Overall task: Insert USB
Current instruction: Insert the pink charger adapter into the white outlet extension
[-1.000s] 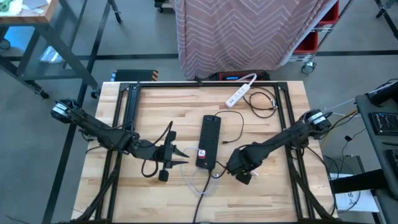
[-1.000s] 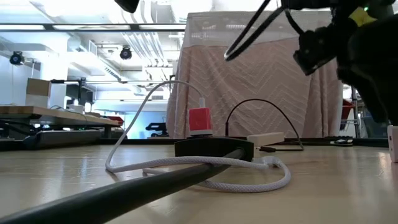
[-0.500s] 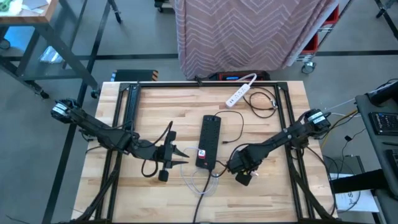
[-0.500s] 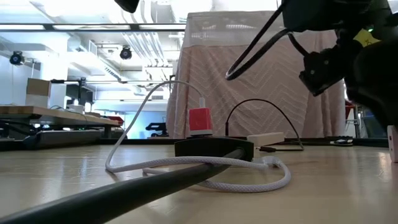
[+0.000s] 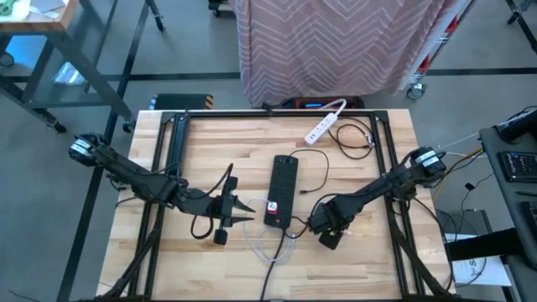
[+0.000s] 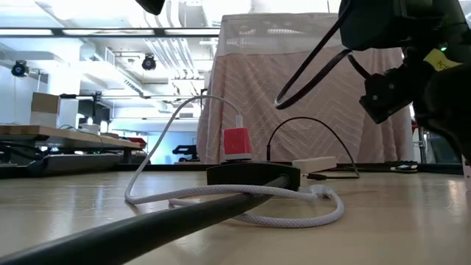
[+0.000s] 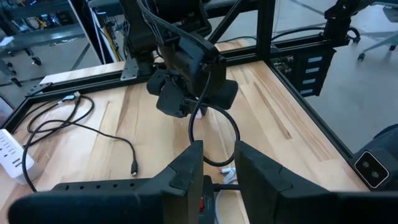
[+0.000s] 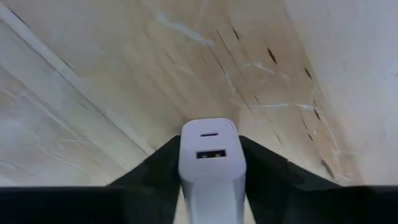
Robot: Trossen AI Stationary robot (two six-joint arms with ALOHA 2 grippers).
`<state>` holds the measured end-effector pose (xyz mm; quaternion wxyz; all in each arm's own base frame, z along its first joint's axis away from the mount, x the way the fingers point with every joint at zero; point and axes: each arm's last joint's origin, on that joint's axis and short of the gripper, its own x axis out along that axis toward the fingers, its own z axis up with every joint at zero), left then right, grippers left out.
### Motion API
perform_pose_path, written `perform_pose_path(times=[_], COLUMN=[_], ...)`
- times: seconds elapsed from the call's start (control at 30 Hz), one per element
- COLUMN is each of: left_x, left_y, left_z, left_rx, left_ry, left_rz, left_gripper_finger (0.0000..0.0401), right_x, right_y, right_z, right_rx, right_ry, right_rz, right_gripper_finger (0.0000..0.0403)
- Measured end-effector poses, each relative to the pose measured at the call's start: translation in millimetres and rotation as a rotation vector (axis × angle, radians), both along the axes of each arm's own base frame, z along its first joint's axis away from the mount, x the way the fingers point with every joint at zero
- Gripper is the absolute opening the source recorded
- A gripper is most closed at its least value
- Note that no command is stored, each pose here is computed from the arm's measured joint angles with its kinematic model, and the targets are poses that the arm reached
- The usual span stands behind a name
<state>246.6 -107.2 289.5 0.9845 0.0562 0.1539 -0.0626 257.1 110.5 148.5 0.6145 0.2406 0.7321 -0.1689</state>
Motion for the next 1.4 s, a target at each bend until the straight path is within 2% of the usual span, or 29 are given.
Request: perform_pose_path(times=[0.4,0.6,0.77,1.07,1.23,1.4], left_x=[0,0,0,0,0,0], left_y=[0,0,0,0,0,0], left_z=[0,0,0,0,0,0], left_rx=[0.0,0.0,0.0,0.0,0.0,0.0], left_ry=[0.0,0.0,0.0,0.0,-0.001,-0.001], left_rz=[0.0,0.0,0.0,0.0,0.0,0.0], left_gripper_finger=[0.0091,0.0099,0.0106,0.012,0.0124,0.0118], right_x=[18,31,40,44,42,47], right_y=[10,10,14,28,48,70], right_z=[24,40,55,73,75,74], right_rx=[0.033,-0.045,-0.048,-0.142,-0.195,-0.191], right_ry=[-0.107,-0.214,-0.281,-0.409,-0.533,-0.742], right_rz=[0.044,0.072,0.103,0.237,0.323,0.404], right_gripper_finger=[0.0099,0.0099,0.0099,0.0099,0.0099,0.0099])
